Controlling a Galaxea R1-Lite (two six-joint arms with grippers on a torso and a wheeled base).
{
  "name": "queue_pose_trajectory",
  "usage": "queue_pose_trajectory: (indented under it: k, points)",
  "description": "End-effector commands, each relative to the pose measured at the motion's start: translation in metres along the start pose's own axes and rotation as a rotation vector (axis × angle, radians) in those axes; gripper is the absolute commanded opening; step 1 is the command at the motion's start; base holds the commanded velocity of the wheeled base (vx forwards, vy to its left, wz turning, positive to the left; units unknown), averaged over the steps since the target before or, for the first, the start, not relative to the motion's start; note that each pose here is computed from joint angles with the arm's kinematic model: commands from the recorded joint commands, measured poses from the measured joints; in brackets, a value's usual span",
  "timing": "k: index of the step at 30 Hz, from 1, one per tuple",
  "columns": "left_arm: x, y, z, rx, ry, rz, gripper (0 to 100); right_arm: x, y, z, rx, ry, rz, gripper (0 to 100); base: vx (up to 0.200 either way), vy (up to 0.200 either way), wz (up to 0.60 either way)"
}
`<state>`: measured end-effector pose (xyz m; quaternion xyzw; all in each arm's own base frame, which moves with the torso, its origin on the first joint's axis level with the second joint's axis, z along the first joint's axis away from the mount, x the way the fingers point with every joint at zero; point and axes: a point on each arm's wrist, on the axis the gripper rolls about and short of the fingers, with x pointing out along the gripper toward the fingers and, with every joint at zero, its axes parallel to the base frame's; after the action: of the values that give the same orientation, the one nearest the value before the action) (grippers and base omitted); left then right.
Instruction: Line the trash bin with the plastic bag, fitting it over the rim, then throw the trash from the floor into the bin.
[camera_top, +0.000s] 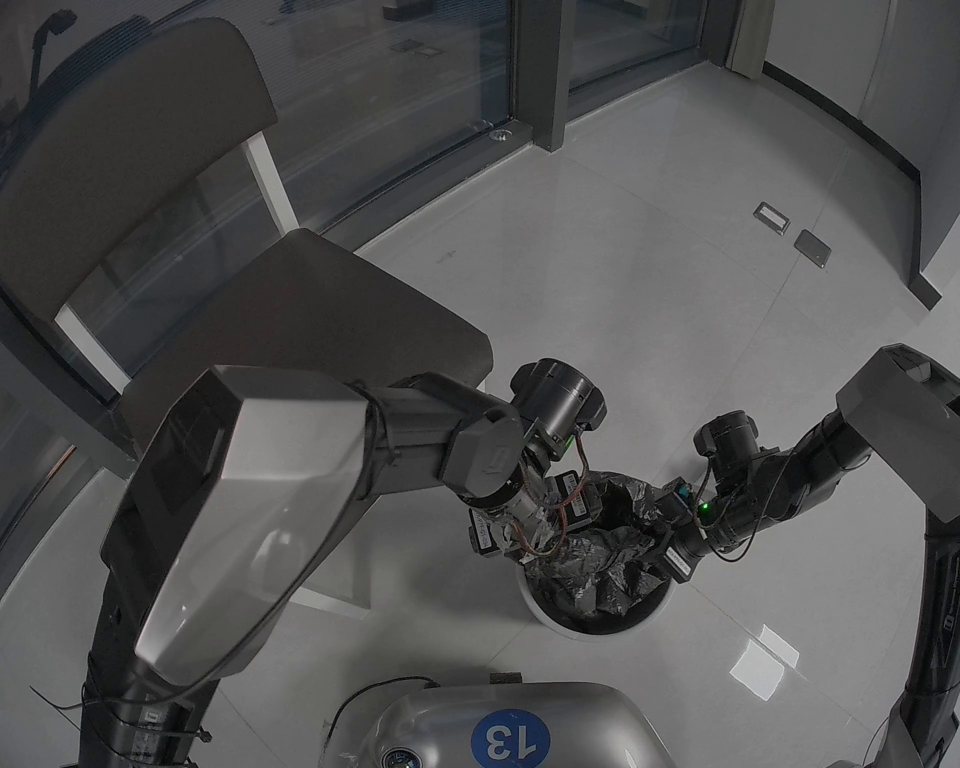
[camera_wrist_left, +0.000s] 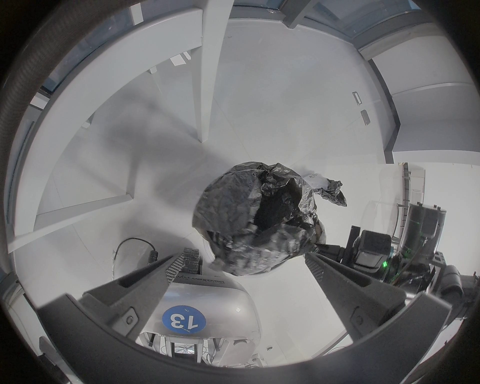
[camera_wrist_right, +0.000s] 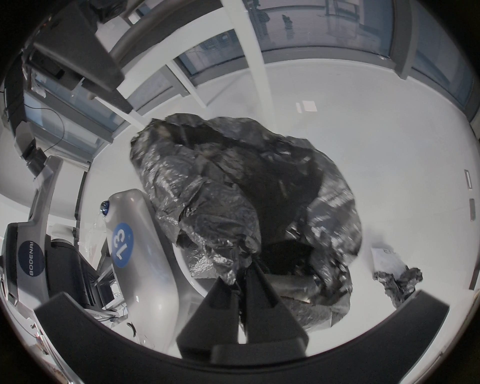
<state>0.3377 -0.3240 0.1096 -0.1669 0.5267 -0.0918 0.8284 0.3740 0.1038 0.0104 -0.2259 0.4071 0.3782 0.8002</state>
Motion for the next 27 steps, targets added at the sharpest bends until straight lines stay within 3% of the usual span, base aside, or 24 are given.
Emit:
queue_pose_trajectory:
  k: [1,8,16,22,27]
  points:
    - [-0.003,-0.002,0.000,0.001,-0.005,-0.005,100,0.015,0.027,0.015,-0.045,-0.003,0.060,0,0.000,0.000,0.00]
    - [-0.007,-0.003,0.000,0.001,-0.010,-0.011,100,0.038,0.063,0.017,-0.058,0.047,0.143,0,0.000,0.000,0.00]
    - [-0.015,-0.005,0.003,0.001,-0.023,-0.026,100,0.029,0.074,0.003,-0.052,0.091,0.169,0,0.000,0.000,0.00]
    - [-0.020,-0.007,0.002,0.004,-0.028,-0.036,100,0.026,0.096,-0.002,-0.085,0.115,0.212,0,0.000,0.000,0.00]
    - [-0.022,-0.009,0.001,0.009,-0.030,-0.041,100,0.030,0.105,-0.004,-0.110,0.094,0.228,0,0.000,0.000,0.00]
